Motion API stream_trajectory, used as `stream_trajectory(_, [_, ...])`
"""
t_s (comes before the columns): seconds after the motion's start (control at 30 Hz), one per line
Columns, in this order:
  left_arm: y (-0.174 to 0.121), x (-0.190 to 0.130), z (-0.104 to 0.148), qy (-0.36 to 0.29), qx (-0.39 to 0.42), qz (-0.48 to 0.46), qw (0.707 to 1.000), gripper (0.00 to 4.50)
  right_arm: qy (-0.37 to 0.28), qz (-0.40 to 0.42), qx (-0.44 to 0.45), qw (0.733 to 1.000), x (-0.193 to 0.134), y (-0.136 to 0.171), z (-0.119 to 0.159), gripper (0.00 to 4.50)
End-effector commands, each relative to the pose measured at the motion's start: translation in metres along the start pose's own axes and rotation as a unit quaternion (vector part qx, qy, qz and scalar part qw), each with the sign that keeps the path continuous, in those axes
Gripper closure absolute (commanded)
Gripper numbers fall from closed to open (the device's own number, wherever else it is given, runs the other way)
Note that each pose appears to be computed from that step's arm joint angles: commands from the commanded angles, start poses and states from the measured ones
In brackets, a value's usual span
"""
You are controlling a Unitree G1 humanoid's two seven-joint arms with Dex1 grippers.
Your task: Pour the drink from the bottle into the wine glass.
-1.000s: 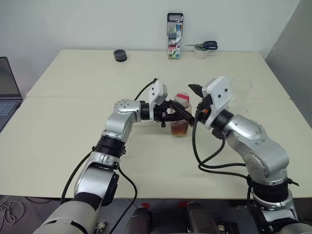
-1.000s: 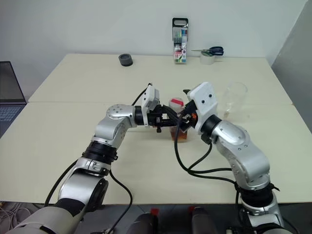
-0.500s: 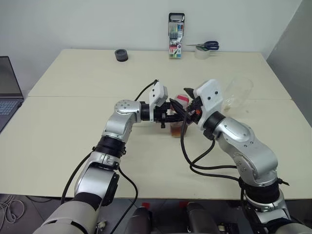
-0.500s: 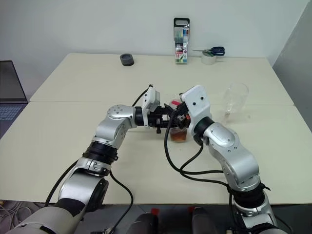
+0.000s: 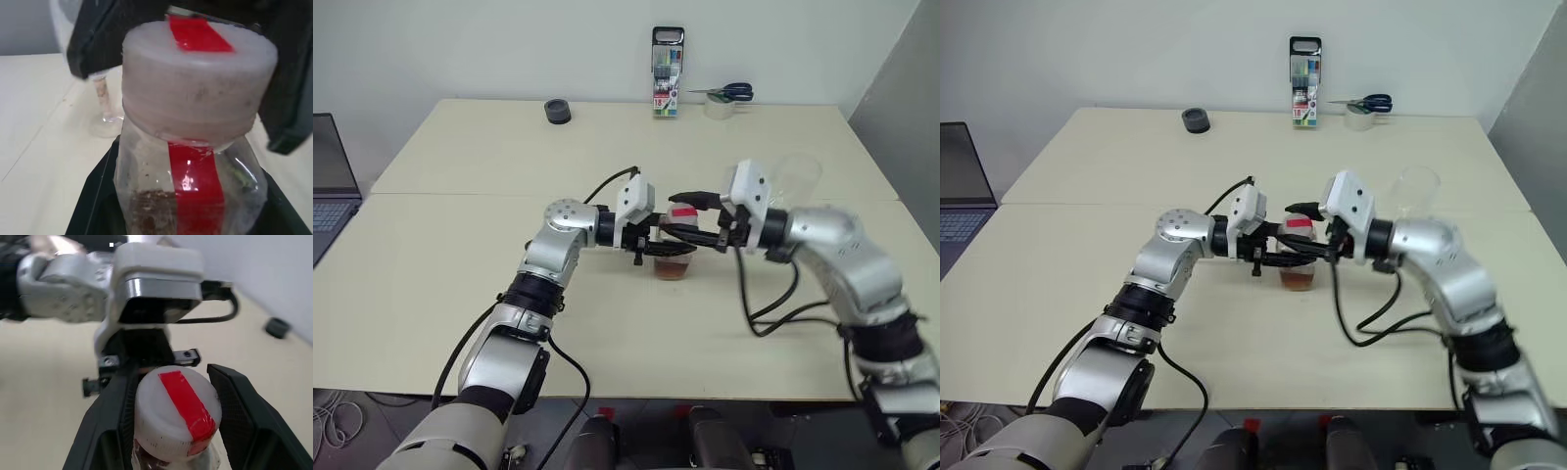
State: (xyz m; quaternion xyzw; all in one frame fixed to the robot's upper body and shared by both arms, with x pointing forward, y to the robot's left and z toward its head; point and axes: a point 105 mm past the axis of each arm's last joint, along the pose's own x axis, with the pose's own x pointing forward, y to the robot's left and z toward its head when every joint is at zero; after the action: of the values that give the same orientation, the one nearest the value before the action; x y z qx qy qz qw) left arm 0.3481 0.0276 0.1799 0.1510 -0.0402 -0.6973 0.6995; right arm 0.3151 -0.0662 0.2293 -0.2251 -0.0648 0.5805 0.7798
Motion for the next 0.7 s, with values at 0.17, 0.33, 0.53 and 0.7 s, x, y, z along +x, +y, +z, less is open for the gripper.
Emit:
stream_trajectory(0.17, [0.012, -0.012, 0.015, -0.012, 0.021, 0.03, 0.999, 2.72, -0.03, -0.053, 0.01, 0.998, -0.017, -0.02, 0.012, 1.82])
stream_trajectory(0.33, [0.019, -0.012, 0.014, -0.015, 0.013, 0.055, 0.998, 2.72, -0.047, -0.146, 0.033, 0.988, -0.028, -0.009, 0.025, 0.52])
stream_trajectory(0.53, [0.022, -0.006, 0.014, -0.019, 0.009, 0.056, 0.998, 2.72, -0.044, -0.267, 0.053, 0.961, -0.009, 0.024, 0.013, 0.52])
stream_trajectory(0.7, [0.023, -0.001, 0.015, -0.021, 0.008, 0.047, 0.999, 2.72, -0.037, -0.381, 0.054, 0.922, -0.006, 0.014, 0.009, 0.52])
